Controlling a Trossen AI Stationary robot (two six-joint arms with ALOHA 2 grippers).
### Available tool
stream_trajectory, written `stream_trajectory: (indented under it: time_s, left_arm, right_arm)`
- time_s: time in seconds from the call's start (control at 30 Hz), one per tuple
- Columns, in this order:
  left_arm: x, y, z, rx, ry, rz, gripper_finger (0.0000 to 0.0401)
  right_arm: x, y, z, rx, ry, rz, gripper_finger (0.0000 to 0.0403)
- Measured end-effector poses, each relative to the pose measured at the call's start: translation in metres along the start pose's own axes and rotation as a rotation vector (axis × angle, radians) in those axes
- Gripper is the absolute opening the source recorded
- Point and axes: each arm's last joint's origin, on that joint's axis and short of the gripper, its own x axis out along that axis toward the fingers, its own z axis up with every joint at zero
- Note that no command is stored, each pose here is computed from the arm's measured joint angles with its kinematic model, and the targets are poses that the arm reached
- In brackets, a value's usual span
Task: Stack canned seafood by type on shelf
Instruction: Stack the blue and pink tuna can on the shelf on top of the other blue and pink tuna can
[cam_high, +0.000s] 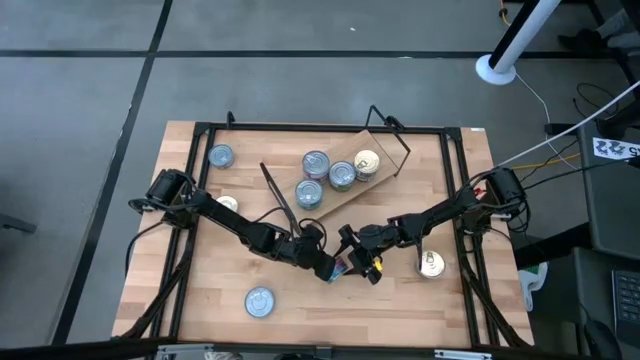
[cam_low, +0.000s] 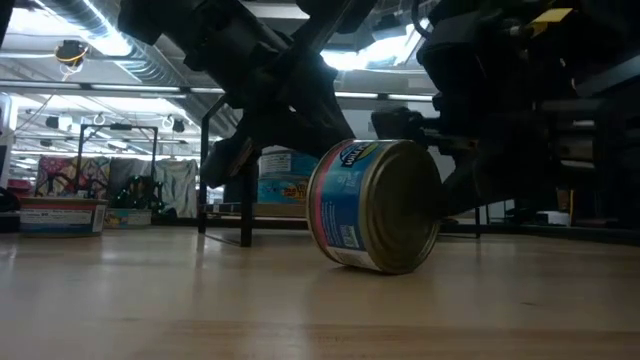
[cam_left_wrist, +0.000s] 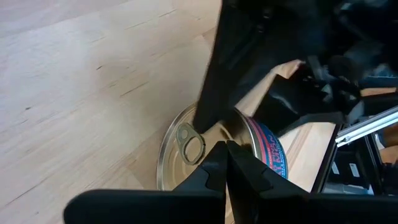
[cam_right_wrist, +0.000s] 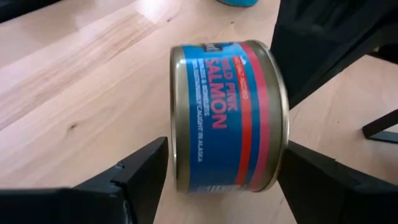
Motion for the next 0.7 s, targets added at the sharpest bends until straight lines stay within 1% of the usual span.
stream_trajectory:
  time_s: [0.13,0.2,0.27,0.47,0.63,0.7]
  left_arm:
    - [0.000,0.000,0.000,0.001,0.001,0.002,0.0001]
    - [0.000,0.000,0.000,0.006,0.001,0.004,0.0001]
    - [-0.002,0.000,0.000,0.022,0.001,0.002,0.0001]
    - [-0.008,-0.005,0.003,0.055,-0.005,-0.019,0.0001]
    - [-0.016,-0.010,0.007,0.101,-0.012,-0.040,0.0001]
    - [-0.022,-0.013,0.009,0.127,-0.016,-0.047,0.0001]
  right_arm:
    - [0.001,0.000,-0.001,0.002,0.010,-0.006,0.0279]
    - [0.001,0.000,-0.001,0.001,0.011,-0.006,0.0272]
    - [0.001,0.000,-0.002,0.002,0.013,-0.005,0.0256]
    - [0.001,0.000,-0.001,0.002,0.012,-0.005,0.0188]
    - [-0.004,0.001,0.000,0.006,0.036,0.004,0.0186]
    - [-0.008,0.001,0.001,0.008,0.051,0.002,0.0193]
